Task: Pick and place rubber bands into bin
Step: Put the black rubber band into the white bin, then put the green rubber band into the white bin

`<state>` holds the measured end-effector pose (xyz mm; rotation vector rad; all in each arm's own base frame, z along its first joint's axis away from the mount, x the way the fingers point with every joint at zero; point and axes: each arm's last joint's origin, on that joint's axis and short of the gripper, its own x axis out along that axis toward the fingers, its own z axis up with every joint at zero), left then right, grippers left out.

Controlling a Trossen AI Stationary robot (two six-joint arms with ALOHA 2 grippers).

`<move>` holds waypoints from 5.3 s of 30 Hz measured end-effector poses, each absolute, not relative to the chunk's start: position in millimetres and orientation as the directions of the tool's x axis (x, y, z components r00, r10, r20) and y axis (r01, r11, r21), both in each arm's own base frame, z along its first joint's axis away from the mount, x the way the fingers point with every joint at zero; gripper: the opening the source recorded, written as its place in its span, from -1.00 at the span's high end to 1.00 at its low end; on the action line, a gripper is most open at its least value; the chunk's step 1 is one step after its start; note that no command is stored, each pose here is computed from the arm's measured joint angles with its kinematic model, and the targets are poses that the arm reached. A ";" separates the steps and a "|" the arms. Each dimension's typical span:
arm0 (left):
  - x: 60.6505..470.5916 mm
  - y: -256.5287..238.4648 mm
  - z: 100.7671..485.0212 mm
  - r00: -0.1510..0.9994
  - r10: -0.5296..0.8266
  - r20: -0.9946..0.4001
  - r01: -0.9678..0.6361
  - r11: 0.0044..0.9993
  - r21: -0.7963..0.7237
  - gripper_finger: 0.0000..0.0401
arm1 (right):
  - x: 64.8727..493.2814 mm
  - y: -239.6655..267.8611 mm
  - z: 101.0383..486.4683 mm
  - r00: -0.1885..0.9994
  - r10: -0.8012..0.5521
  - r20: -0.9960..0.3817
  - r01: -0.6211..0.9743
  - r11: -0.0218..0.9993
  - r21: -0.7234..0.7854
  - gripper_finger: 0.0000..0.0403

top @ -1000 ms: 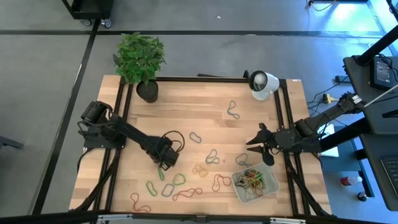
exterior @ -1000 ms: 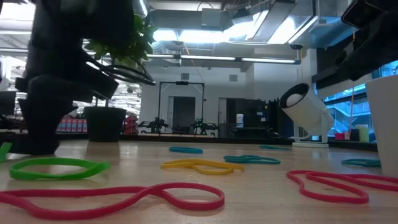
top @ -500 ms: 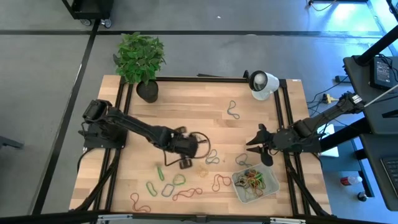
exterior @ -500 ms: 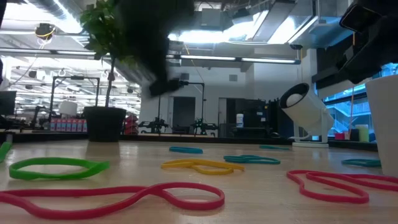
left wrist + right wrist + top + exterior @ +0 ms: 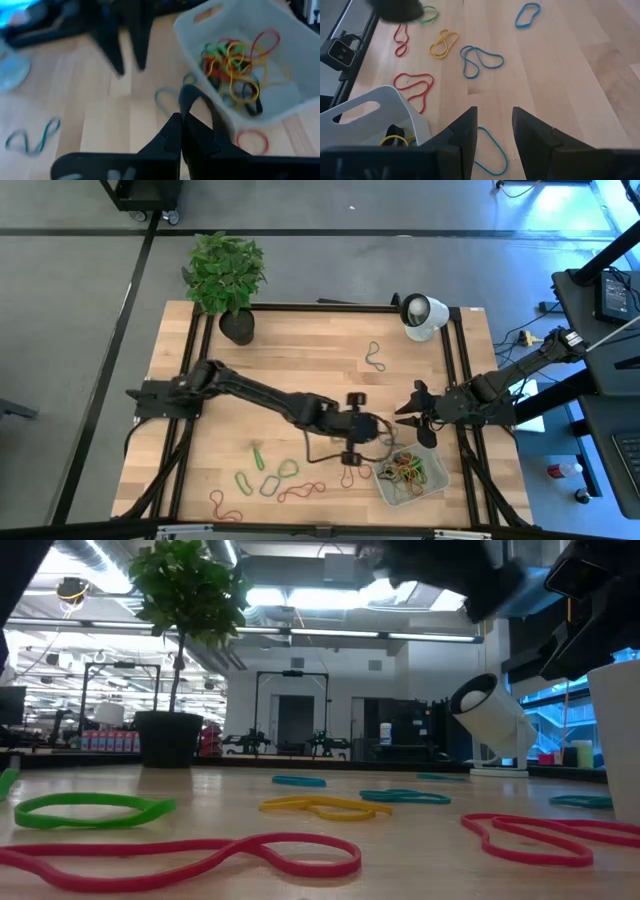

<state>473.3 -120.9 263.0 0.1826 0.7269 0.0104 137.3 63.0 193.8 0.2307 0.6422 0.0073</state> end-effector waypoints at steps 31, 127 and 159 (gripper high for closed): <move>540.4 -146.1 199.0 0.828 -0.087 -0.555 0.139 0.989 0.053 0.41 | 136.8 62.7 193.2 0.797 0.075 -0.599 0.074 0.973 0.220 0.38; 310.5 -187.1 229.4 0.584 0.177 -0.792 -0.541 0.812 -0.218 0.99 | 136.9 60.9 193.0 0.806 0.018 -0.592 0.108 0.978 0.177 0.38; 525.0 -176.6 191.6 0.790 -0.228 -0.569 0.144 0.971 -0.189 0.84 | 137.3 61.0 193.4 0.809 0.016 -0.587 0.129 0.970 0.205 0.38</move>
